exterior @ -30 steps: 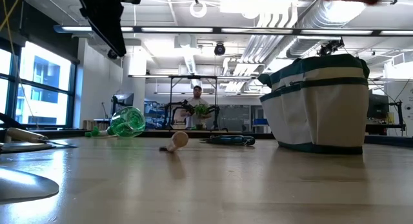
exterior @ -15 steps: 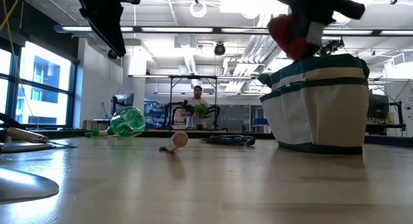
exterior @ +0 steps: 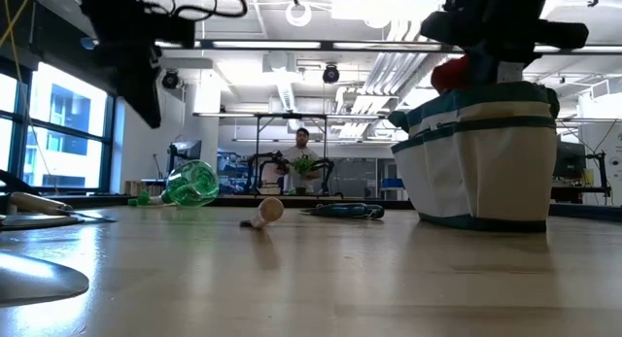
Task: Pick & Place Garden tools in Gardening bag
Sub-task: Put the red gloves into the gardening bag
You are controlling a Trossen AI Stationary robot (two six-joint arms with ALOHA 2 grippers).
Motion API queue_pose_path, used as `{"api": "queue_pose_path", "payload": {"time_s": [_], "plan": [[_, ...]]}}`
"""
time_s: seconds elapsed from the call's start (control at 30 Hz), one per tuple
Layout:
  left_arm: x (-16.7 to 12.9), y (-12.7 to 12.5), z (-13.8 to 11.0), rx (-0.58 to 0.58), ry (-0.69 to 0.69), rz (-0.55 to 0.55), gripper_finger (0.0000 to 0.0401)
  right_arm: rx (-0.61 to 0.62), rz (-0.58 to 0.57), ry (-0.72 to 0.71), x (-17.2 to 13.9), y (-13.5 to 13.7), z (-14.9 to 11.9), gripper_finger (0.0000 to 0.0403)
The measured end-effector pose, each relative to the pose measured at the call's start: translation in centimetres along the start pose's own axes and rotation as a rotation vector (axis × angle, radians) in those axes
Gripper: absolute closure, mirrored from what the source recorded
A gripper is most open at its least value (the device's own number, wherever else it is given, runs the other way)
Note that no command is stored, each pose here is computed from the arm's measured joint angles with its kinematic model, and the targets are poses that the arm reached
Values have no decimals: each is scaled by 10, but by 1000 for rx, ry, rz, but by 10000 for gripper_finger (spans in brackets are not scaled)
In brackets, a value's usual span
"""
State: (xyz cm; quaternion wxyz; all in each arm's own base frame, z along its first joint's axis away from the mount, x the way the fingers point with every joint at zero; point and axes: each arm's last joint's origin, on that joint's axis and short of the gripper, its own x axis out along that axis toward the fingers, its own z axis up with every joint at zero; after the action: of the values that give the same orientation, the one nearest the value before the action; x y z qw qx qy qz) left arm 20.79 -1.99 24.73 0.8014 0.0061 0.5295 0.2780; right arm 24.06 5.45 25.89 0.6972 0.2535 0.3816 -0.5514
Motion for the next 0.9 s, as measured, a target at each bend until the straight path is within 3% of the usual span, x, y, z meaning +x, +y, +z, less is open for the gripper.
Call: {"api": "queue_pose_path", "payload": {"time_s": [0.33,0.6,0.9], "plan": [[5,-1,-3,5,-3,19,179,0,19,203,9,10,-2,358],[5,-1,-3,0,-2,20,179,-93,73,193,17,18,5,275],[5,-2,-4,-1,20,-20,179,-79,71,188,18,18,6,209]]}}
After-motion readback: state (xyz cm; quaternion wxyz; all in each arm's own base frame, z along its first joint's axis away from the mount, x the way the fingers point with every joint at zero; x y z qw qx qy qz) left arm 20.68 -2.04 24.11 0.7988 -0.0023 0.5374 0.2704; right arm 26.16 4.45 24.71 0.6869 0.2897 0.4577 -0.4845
